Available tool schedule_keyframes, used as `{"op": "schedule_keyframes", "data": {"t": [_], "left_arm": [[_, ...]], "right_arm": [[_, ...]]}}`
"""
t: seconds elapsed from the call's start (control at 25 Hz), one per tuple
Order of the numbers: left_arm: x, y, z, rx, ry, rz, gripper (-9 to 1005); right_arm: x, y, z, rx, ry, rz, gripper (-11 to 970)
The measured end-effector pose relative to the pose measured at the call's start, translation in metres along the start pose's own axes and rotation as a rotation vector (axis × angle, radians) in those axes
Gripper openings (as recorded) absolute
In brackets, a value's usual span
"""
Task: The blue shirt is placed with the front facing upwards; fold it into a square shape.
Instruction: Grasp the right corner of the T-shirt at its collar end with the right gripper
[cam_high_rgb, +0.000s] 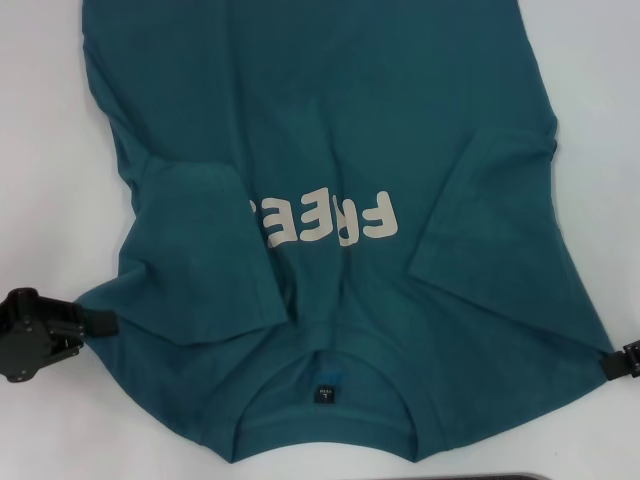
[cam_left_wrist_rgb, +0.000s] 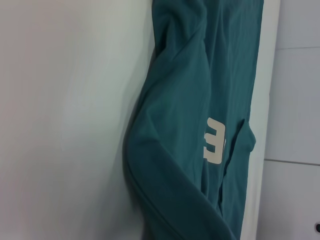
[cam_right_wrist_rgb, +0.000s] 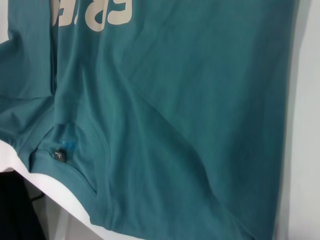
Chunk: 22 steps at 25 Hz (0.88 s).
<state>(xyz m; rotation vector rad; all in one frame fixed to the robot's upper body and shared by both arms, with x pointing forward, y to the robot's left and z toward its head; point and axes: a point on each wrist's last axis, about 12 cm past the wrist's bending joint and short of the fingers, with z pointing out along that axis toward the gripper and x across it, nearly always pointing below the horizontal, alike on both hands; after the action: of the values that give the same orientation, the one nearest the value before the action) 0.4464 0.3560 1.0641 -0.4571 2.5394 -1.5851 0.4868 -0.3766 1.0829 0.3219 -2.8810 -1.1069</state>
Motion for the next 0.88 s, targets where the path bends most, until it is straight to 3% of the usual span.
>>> {"op": "schedule_keyframes", "data": {"t": [0.88], "left_arm": [[0.001, 0.0003, -0.0004, 0.002, 0.003, -0.002, 19]], "right_arm": [[-0.0072, 0.0025, 0.0055, 0.004, 0.014, 0.024, 687]]}}
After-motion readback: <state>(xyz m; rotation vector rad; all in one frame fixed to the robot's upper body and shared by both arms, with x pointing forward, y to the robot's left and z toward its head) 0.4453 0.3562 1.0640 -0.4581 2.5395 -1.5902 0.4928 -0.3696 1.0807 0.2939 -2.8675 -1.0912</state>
